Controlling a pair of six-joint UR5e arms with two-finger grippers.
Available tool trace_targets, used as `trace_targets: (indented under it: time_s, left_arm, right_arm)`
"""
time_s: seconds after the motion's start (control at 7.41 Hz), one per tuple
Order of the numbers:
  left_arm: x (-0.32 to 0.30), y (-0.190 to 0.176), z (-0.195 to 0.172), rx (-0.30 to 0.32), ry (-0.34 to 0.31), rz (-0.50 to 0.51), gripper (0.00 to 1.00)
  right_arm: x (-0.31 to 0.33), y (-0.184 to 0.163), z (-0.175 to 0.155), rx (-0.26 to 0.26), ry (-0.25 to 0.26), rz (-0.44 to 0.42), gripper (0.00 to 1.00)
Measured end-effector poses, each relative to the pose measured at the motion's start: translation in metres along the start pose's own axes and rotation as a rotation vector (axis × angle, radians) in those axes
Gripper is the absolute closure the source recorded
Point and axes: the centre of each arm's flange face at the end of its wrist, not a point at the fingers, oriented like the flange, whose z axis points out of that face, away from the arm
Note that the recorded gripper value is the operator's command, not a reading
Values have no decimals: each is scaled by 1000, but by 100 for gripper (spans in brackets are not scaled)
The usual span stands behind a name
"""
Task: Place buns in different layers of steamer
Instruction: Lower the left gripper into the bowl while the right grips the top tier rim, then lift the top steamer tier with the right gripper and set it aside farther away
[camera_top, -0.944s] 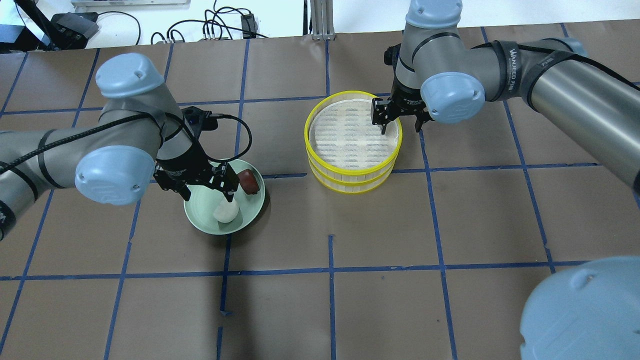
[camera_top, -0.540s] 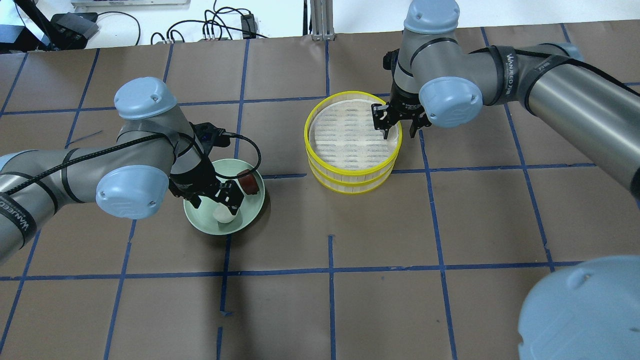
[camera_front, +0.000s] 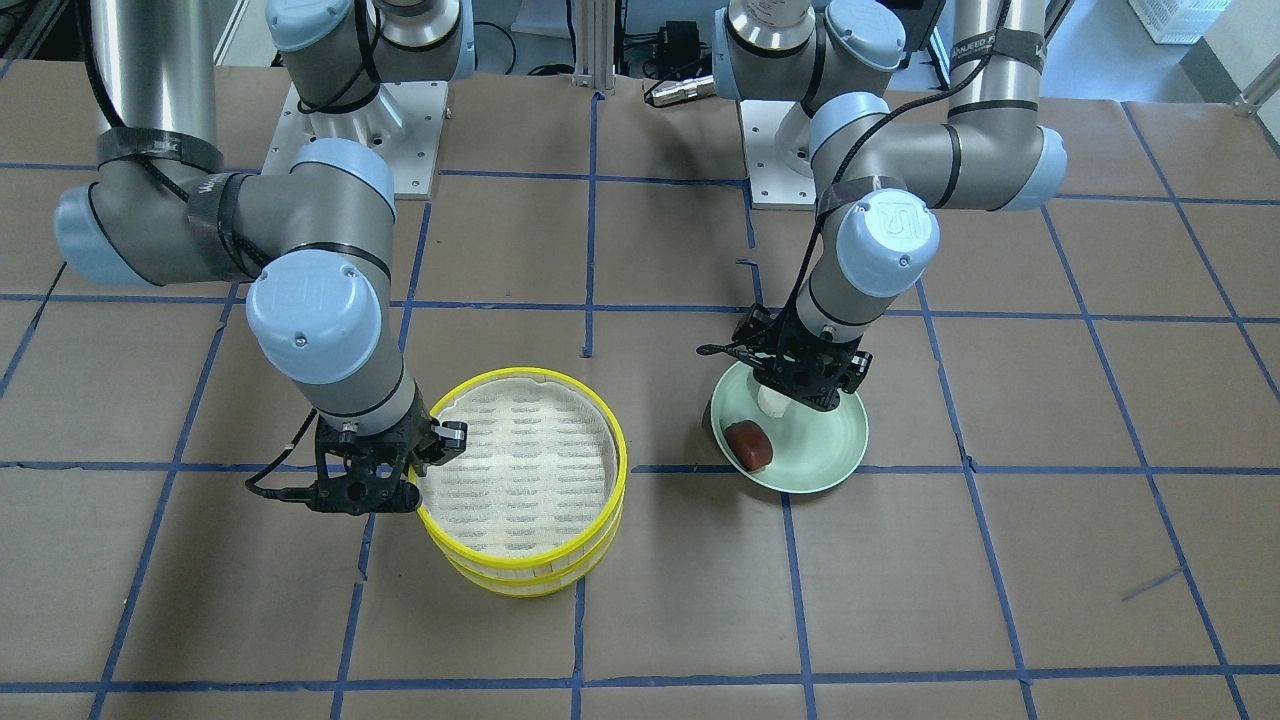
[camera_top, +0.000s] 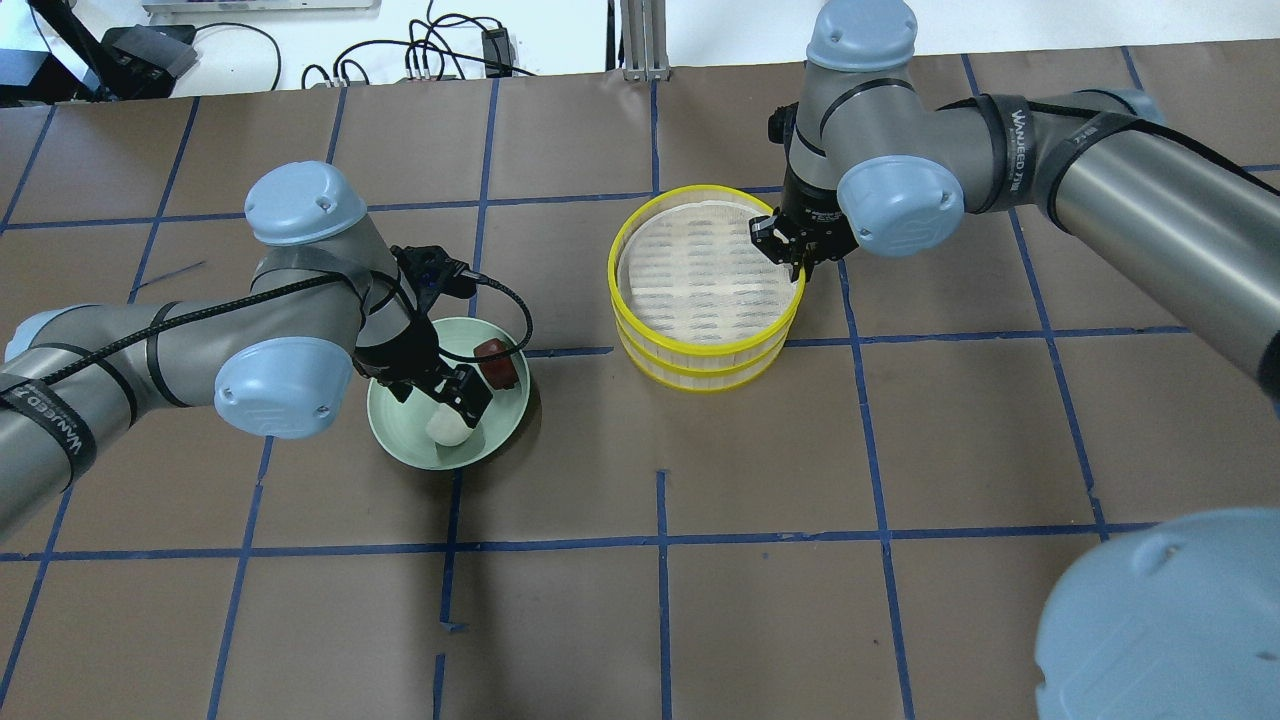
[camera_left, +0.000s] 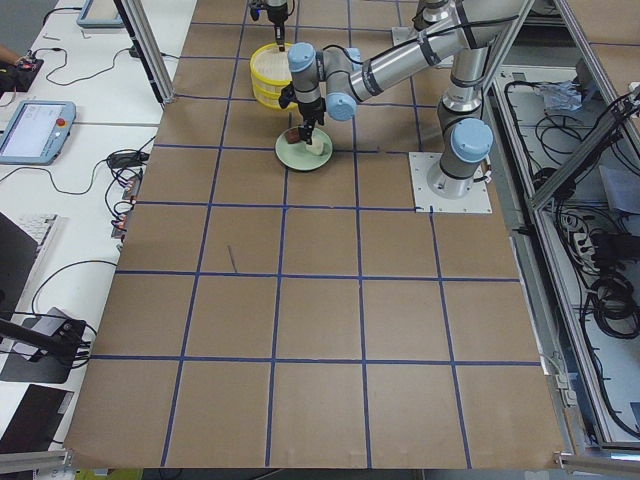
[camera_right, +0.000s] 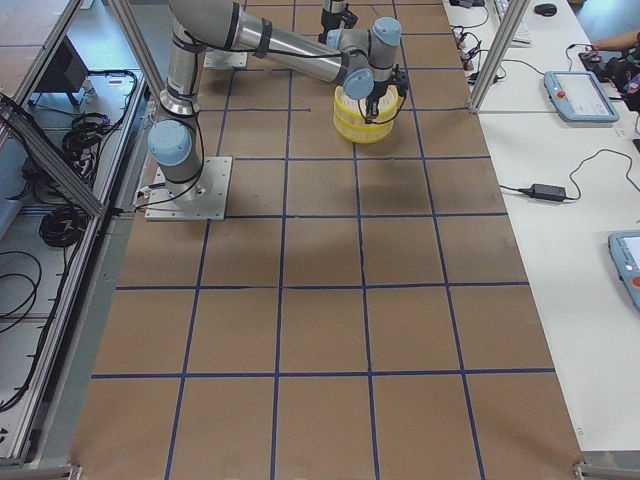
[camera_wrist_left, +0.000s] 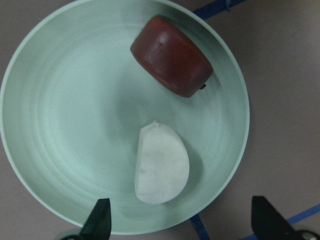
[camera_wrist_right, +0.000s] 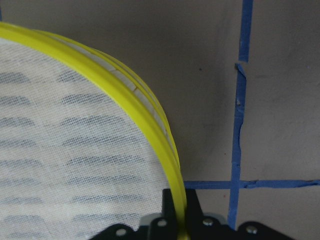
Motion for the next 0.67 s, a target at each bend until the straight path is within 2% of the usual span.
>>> trace_targets:
  time_s: [0.13, 0.4, 0.54, 0.67]
  left_arm:
    - [-2, -4, 3, 11, -6, 10, 0]
    - [-7, -11, 12, 24, -27, 27, 3]
    - [-9, -12, 17, 19, -39, 27, 11]
    - [-11, -12, 19, 15, -45, 27, 27]
  right_arm:
    - [5, 3, -12, 5, 22, 0, 86]
    - [23, 7, -32, -1, 32, 20, 86]
    - [45, 3, -46, -15, 28, 35, 86]
    - [76, -3, -62, -25, 27, 20, 86]
